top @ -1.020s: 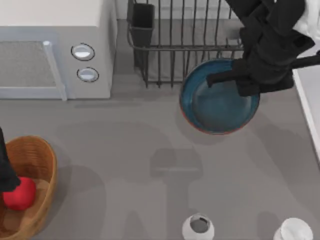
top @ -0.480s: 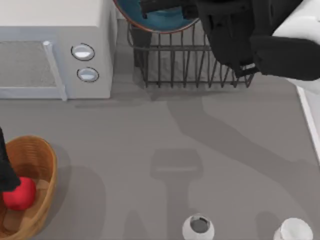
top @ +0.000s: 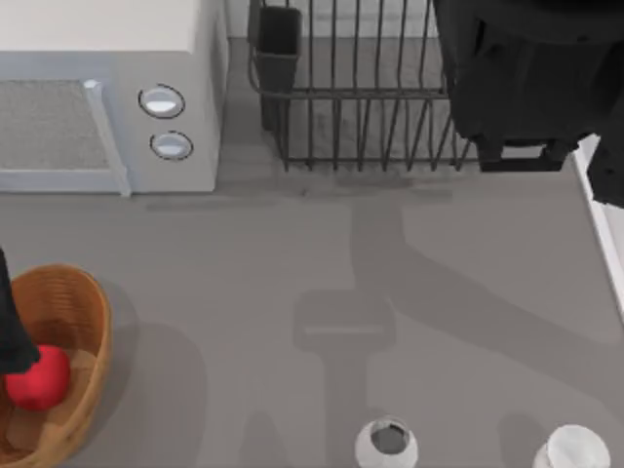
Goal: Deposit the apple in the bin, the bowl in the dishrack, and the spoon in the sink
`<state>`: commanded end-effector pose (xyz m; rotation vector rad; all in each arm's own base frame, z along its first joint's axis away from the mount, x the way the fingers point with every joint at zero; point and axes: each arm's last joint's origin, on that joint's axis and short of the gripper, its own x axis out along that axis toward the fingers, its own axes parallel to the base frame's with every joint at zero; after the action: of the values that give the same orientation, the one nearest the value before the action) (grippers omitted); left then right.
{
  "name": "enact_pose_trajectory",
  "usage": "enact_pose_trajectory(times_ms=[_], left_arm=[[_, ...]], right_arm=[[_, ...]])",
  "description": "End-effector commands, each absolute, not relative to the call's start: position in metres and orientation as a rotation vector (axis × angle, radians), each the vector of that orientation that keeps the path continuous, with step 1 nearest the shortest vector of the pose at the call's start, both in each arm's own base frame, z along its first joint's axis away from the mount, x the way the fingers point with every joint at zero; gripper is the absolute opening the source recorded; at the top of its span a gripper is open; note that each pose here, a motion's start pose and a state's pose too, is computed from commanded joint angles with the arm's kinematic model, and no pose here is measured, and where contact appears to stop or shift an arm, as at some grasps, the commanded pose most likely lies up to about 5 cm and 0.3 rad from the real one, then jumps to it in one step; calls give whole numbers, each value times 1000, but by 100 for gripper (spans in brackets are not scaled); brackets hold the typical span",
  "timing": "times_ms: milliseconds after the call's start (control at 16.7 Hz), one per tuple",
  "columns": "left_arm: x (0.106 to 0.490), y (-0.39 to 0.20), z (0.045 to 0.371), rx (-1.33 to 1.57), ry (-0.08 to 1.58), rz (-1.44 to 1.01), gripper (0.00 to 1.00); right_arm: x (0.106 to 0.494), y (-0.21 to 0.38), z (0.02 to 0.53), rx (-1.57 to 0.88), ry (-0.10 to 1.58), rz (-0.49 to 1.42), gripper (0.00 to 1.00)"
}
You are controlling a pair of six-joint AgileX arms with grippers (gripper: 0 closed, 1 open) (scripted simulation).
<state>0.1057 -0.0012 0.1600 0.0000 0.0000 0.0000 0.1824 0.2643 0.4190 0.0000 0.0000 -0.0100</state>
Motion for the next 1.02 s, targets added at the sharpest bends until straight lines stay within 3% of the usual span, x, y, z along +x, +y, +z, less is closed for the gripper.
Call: enact_pose_trajectory(times_ms=[420,720,1020], left_arm=[[106,-1,160,0,0,0,100],[106,-1,160,0,0,0,100],[106,-1,160,0,0,0,100]], right_arm=[[206,276,403,0,2,-13,0],[288,296,330,0,1,-17,0],[364,276,244,5,-7,-12,0]])
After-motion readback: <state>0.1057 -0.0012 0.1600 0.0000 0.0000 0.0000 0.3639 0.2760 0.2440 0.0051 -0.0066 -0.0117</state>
